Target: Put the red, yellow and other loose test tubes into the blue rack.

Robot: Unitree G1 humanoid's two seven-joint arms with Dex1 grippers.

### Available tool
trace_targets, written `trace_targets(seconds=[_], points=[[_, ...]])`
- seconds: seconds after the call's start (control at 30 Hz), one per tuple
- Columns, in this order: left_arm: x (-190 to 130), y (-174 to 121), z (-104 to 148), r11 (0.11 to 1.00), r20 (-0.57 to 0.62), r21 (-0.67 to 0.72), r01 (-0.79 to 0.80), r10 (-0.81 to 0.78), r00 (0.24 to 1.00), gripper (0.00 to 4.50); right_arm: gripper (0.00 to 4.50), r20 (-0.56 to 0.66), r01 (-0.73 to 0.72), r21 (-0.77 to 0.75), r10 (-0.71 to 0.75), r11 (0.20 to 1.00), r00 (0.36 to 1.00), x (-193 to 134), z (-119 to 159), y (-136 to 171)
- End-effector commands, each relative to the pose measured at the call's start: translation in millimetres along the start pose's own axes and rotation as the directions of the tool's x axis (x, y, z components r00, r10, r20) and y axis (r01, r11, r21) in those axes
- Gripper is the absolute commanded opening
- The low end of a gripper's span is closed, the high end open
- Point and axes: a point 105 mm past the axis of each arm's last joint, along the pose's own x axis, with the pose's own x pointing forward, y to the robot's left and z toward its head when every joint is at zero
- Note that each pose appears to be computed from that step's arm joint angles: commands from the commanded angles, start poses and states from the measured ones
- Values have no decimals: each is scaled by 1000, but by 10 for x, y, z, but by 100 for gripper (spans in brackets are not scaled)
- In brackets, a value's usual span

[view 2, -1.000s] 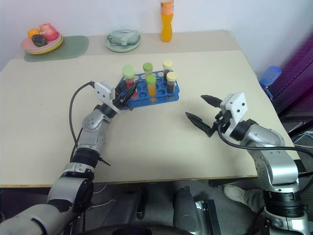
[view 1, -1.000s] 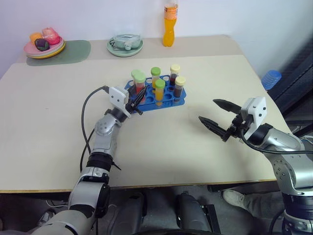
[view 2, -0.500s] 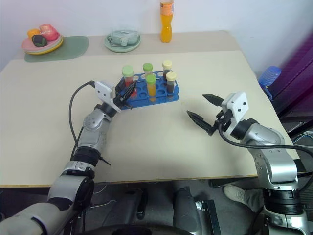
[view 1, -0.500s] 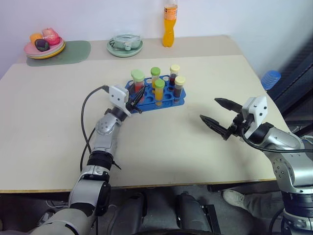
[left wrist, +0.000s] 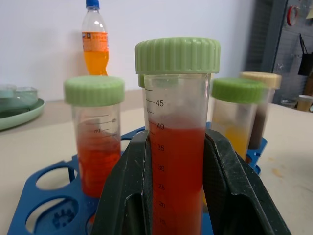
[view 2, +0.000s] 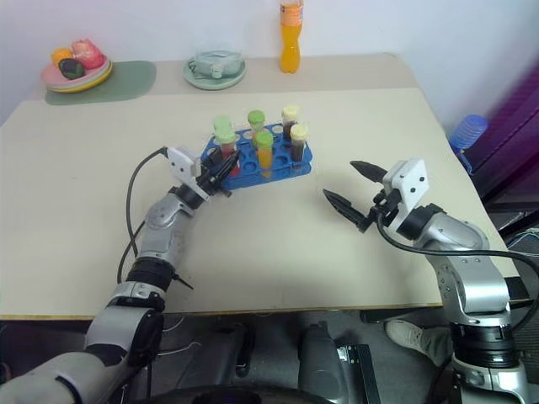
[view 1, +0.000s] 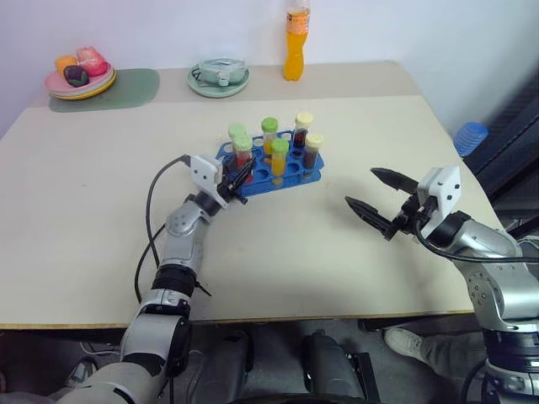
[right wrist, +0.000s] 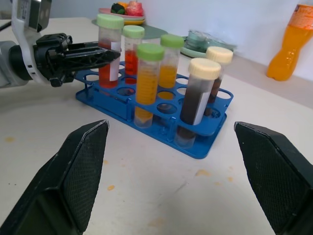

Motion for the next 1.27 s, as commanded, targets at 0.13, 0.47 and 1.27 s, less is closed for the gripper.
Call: trace_targets(seconds=[0.13,0.47,1.27], points=[[-7,-34,83,1000,33,0,26,-26,999,220,424,35,9,-34,-8,999,999,1,101,-15],[-139,40,135,998,3,69,-1,0,1000,414,424,31,12,-29,-12,999,999,-2,81,-16],[-1947,505,516,999,-346,36,33,-19,938,414,424,-57,77,-21,-78,997,995,-333,-167,-133]])
